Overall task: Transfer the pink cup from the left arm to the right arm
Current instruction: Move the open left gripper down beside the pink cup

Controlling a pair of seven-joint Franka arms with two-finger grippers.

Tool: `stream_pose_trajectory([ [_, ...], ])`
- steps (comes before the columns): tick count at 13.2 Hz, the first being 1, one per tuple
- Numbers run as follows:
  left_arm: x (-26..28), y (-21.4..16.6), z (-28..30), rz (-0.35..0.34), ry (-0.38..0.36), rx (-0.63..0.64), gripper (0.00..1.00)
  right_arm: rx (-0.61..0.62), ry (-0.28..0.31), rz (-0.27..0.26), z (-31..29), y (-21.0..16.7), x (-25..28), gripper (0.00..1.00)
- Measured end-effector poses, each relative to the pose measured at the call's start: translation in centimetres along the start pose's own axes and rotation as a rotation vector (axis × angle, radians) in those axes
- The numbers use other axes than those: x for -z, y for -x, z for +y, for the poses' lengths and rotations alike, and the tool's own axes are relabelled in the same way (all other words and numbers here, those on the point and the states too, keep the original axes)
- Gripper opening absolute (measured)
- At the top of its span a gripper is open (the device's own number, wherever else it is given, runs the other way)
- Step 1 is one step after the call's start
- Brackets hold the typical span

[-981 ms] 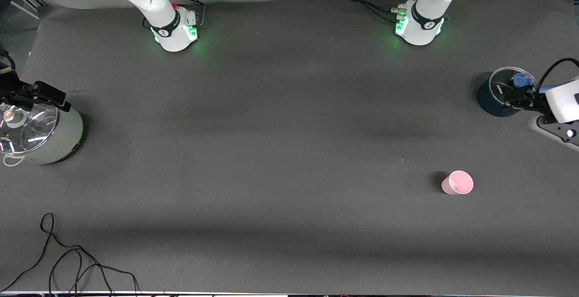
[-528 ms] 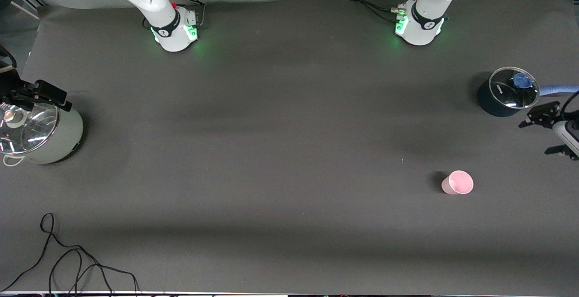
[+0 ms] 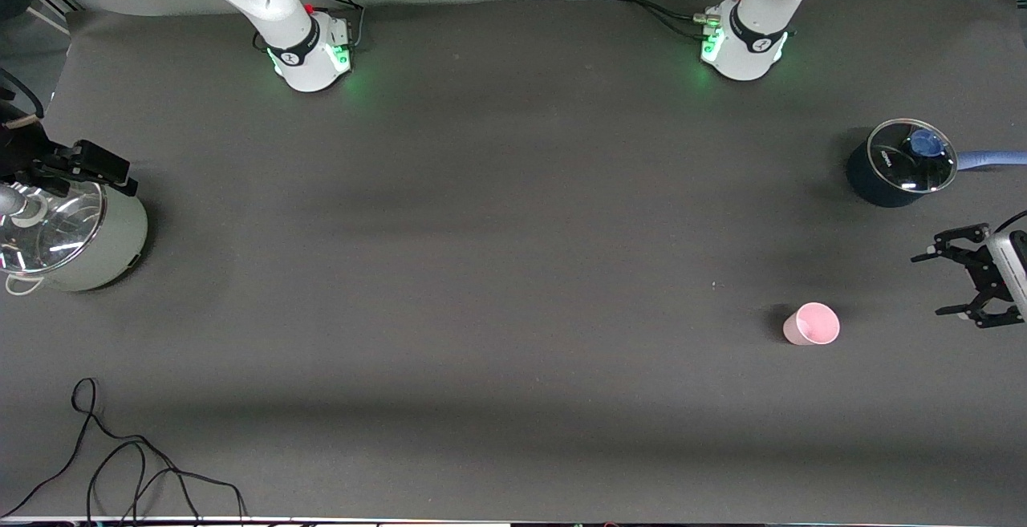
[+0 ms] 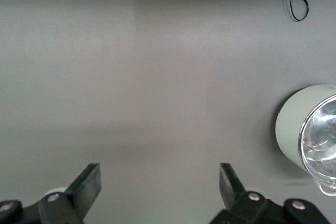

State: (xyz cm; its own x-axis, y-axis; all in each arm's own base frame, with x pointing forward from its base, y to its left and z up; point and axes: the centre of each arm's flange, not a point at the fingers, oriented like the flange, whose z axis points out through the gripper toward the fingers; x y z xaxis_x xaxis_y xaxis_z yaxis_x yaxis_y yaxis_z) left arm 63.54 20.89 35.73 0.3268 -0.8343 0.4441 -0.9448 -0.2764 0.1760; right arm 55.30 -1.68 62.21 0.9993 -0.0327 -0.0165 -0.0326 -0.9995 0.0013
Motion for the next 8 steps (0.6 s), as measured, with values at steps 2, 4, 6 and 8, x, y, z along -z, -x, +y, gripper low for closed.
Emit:
stream_pose_trajectory([
  [2,-3.7,4.9,-1.3,0.113,0.012,-0.048,0.9,0.0,0.0,-0.004,0.0,0.0,-0.1,1.0],
  [4,-8.1,8.1,-2.0,0.216,0.029,-0.085,0.9,0.0,0.0,-0.01,0.0,0.1,-0.1,1.0],
  [6,-11.8,9.7,-2.3,0.292,0.043,-0.118,0.9,0.0,0.0,-0.012,0.0,0.1,-0.2,1.0],
  [8,-14.0,10.2,-2.4,0.346,0.046,-0.144,0.9,0.001,0.0,-0.013,0.0,0.1,-0.3,1.0],
])
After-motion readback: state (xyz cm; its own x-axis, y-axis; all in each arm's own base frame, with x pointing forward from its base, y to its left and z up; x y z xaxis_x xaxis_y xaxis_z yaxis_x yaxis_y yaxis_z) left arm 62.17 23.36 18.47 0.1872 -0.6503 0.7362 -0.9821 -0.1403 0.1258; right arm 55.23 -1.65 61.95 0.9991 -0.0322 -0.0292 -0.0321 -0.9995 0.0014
